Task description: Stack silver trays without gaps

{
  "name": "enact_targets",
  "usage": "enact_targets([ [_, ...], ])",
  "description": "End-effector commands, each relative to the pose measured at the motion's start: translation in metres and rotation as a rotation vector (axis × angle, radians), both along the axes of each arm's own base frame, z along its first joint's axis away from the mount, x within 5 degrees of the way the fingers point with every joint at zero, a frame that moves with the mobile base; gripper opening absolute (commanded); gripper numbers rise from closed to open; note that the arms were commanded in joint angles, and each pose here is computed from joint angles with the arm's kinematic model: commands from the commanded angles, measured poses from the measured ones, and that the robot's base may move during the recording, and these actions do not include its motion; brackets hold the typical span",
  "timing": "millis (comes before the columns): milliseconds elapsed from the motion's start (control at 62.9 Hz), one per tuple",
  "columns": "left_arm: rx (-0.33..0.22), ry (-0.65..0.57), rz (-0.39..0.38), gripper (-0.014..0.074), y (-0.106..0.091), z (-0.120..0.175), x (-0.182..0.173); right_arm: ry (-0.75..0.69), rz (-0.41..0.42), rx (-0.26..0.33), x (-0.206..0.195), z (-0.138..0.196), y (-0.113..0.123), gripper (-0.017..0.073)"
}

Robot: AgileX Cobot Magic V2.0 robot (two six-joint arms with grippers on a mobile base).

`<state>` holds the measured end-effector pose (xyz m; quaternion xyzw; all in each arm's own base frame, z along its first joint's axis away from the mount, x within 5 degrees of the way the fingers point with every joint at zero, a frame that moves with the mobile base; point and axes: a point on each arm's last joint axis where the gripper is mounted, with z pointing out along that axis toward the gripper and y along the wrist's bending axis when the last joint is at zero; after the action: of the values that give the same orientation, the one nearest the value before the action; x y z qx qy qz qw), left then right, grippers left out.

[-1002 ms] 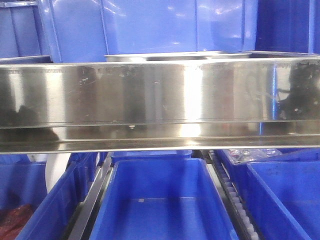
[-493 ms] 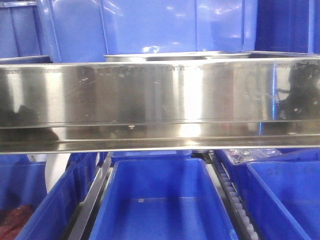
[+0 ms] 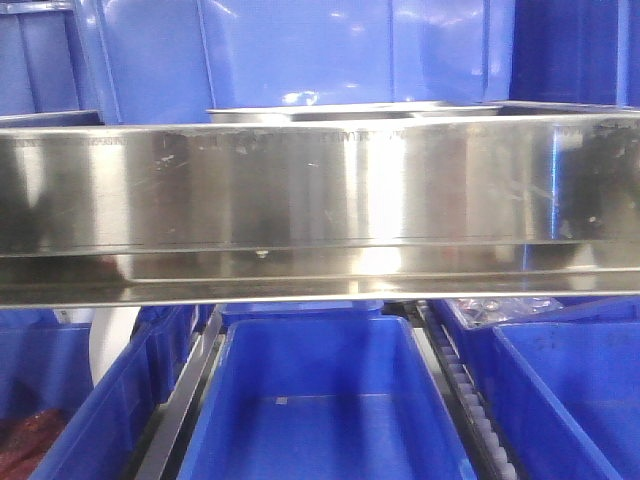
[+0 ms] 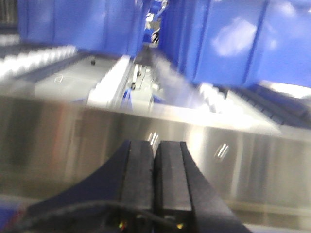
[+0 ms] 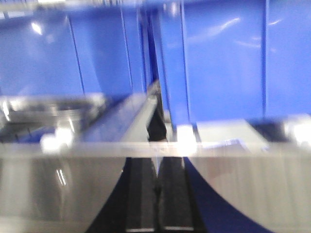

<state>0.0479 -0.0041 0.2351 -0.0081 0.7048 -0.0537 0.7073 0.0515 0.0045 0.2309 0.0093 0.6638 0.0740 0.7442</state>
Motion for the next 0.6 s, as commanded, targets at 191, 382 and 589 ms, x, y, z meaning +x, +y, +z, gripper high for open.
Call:
enact_targets([
  [191, 0.138, 0.012, -0.045, 0.0188, -0.003, 0.109, -0.026, -0.076, 0.018, 0.006, -0.024, 0.105, 0.0, 0.0363],
  [382, 0.181, 0.071, -0.063, 0.0391, -0.005, 0.143, 0.005, 0.048, 0.024, -0.009, -0.001, 0.134, 0.002, 0.0626],
  [589, 0.328, 0.146, -0.314, 0.0391, -0.028, 0.164, 0.04, 0.166, 0.085, -0.024, 0.036, 0.163, 0.011, 0.0613],
])
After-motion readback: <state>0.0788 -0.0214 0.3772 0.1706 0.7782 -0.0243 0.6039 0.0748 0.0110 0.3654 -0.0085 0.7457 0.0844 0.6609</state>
